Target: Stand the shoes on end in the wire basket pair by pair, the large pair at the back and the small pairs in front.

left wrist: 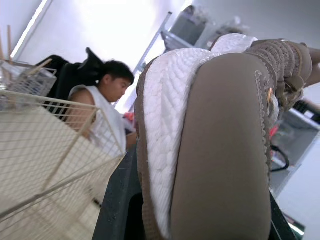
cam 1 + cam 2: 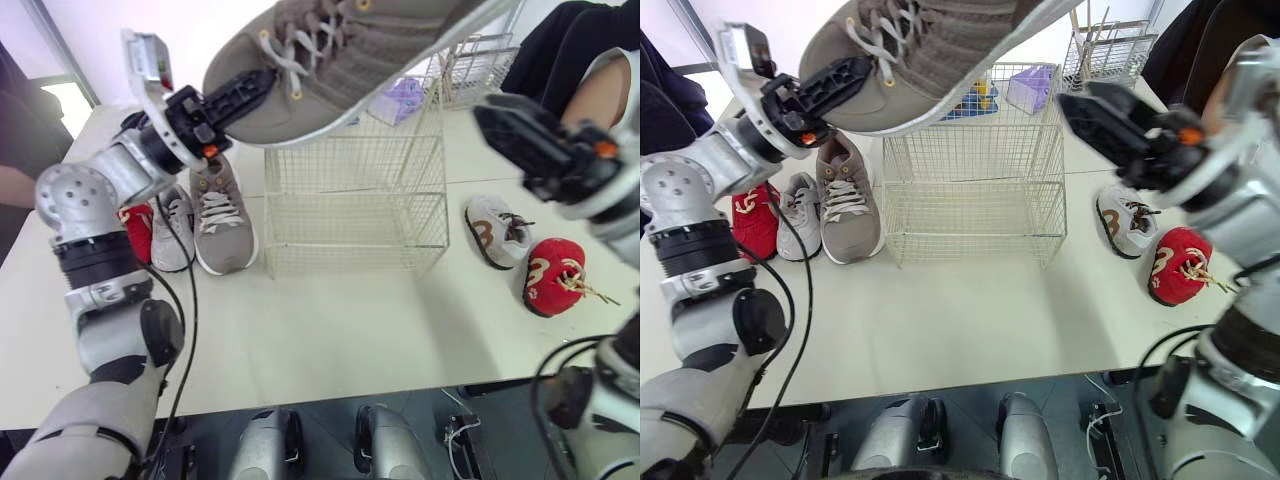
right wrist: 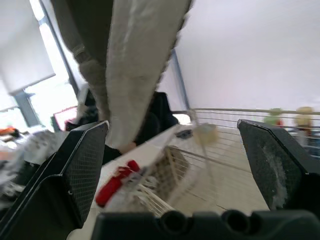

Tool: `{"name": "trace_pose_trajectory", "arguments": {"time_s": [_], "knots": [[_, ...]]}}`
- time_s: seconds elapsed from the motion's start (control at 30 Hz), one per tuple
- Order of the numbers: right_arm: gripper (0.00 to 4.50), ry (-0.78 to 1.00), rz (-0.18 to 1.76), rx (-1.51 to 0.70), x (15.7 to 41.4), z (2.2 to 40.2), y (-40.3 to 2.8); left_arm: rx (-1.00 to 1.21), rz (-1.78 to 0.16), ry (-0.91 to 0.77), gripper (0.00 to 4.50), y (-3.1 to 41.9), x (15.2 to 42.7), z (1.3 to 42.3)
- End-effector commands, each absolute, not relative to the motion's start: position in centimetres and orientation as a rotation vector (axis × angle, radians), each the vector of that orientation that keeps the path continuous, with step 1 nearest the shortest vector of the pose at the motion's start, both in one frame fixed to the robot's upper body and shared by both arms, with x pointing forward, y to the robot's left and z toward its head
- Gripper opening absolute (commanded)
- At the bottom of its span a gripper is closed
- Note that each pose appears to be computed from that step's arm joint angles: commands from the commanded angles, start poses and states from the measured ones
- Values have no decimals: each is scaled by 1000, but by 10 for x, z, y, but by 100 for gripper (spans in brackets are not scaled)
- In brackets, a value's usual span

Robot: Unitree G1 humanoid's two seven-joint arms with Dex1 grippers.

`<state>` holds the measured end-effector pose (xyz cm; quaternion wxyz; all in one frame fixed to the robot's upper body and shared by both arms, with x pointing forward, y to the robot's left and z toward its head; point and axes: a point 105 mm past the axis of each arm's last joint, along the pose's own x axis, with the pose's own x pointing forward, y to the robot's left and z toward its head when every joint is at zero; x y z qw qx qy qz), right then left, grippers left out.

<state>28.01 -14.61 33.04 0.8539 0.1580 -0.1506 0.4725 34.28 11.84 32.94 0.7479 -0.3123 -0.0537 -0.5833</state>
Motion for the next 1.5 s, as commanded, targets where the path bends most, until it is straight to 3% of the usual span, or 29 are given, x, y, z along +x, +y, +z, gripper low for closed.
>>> {"name": "trace_pose_trajectory", "arguments": {"time_s": [0.03,0.5,0.7,0.83,1.07,1.1,1.5], "knots": [[446,-428,1033,358,277,354,-129,-668,-1297,-231,77,119,333,349],[446,-551,1051,422,297,380,-100,-659,-1251,-195,77,110,331,332],[199,-566,1065,431,295,383,-99,-655,-1231,-169,77,109,330,325],[180,-585,1059,421,294,390,-105,-638,-1226,-123,77,106,330,318],[180,-547,1061,297,298,397,-114,-601,-1265,-102,424,118,319,321],[180,-542,1062,274,299,399,-117,-582,-1261,-97,444,121,318,320],[180,-521,956,-344,346,440,-175,-351,-1240,-9,444,143,300,291]]}}
